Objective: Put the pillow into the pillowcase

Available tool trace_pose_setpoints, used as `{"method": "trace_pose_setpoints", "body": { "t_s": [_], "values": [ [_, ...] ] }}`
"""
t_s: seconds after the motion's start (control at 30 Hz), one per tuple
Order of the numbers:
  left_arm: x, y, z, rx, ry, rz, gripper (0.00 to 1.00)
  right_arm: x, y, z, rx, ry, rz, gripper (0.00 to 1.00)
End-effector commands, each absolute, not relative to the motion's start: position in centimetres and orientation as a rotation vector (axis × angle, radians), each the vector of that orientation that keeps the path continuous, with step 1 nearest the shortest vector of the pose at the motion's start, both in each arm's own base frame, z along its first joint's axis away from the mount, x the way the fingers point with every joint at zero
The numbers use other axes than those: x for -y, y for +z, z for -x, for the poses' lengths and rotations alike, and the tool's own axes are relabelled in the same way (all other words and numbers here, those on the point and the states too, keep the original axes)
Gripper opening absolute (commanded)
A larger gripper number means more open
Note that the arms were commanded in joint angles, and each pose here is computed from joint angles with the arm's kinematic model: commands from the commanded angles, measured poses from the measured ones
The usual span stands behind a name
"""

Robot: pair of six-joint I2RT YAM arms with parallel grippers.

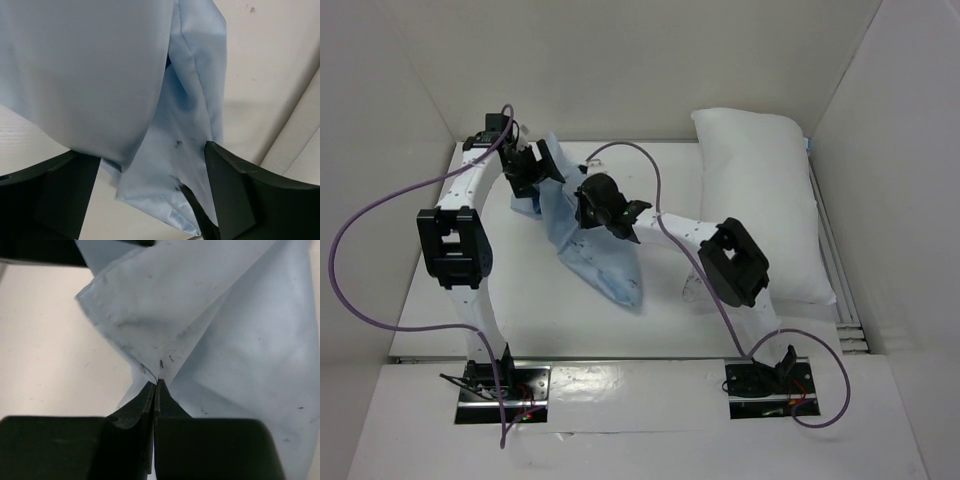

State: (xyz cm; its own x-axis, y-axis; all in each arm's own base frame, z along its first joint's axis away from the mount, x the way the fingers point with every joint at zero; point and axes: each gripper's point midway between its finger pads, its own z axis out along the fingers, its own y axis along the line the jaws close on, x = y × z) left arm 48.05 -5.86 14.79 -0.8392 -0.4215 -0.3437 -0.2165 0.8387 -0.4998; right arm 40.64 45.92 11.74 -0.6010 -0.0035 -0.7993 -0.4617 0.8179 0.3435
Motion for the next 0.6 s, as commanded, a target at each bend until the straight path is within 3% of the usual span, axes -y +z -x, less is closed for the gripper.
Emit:
{"method": "trace_pose_setpoints", "body": {
  "t_s": [0.0,0.17,0.23,0.27,0.33,0.4,0.57],
  "values": [
    [5.8,16.7,-48.3,-2.498,-0.645,0.444,0.97,-45.5,20.3,-40.9,-1.954,0.815,0.260,0.00],
    [5.8,14.5,-48.7,-2.531,-0.648,0.472,0.97,-41.4,22.0,-41.4,-1.948,0.820,0.182,0.00],
    [5.8,14.0,-48.9,-2.538,-0.648,0.476,0.88,-38.4,23.3,-42.1,-1.940,0.809,0.127,0.00],
    [5.8,13.3,-49.0,-2.552,-0.648,0.483,0.82,-37.2,23.8,-42.4,-1.931,0.800,0.107,0.00],
    [5.6,13.5,-49.6,-2.541,-0.634,0.482,0.46,-34.3,24.3,-43.0,-1.929,0.767,0.061,0.00],
    [4.8,13.3,-50.2,-2.531,-0.611,0.527,0.03,-29.6,24.7,-43.6,-1.934,0.710,-0.012,0.00],
    [1.0,15.8,-51.4,-2.446,-0.541,0.650,0.00,-22.2,24.5,-44.0,-1.953,0.631,-0.115,0.00]
  ]
}}
